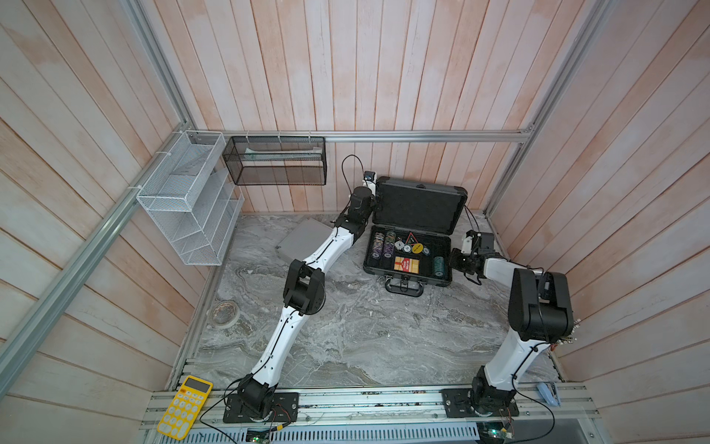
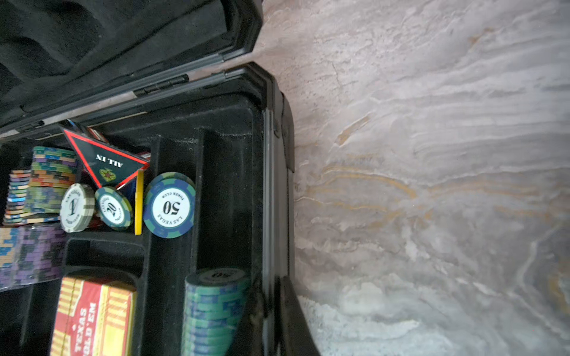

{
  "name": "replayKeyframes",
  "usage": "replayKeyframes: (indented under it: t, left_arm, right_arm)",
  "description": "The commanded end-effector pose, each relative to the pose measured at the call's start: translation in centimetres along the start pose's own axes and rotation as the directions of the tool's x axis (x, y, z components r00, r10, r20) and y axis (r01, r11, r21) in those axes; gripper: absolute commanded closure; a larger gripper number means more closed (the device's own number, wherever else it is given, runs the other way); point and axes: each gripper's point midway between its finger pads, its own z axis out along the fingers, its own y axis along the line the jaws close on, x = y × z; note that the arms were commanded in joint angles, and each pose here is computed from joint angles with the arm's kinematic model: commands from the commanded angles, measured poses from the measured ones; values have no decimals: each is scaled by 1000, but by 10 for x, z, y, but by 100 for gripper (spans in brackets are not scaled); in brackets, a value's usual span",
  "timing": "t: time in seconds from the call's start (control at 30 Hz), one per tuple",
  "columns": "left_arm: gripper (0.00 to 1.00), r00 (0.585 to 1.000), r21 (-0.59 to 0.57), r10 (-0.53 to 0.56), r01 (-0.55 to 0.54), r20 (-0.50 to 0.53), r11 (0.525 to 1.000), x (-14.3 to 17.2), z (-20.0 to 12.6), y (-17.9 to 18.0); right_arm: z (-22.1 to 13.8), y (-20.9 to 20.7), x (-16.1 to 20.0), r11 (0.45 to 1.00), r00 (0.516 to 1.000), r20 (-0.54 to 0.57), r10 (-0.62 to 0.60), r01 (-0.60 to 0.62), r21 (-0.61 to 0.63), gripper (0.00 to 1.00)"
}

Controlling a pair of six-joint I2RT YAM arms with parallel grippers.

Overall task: Open the poker set cases
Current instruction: Open the case lid on the poker set case.

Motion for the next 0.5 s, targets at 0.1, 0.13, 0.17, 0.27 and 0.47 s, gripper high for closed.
replayKeyframes:
  t: [0.1, 0.13, 0.17, 0.27, 0.47]
  left_arm:
    - [95, 962, -51, -155, 148, -226, 988, 115, 13, 23]
    - [94, 959, -57, -171, 162, -227, 985, 118, 14, 25]
    - [92, 956, -57, -186, 177, -229, 982, 121, 15, 27]
    - [89, 943, -44, -231, 227, -238, 973, 125, 17, 28]
    - [79, 896, -3, -339, 353, -286, 936, 129, 15, 18]
  right_arm:
    - [23, -9, 3, 999, 999, -37, -35, 35, 6, 98]
    - [23, -8, 2, 999, 999, -35, -40, 40, 0, 99]
    - [24, -8, 3, 999, 998, -37, -42, 42, -2, 99]
    - [24, -8, 5, 998, 998, -39, -56, 56, -1, 99]
    - [26, -5, 11, 999, 998, -47, -40, 39, -28, 99]
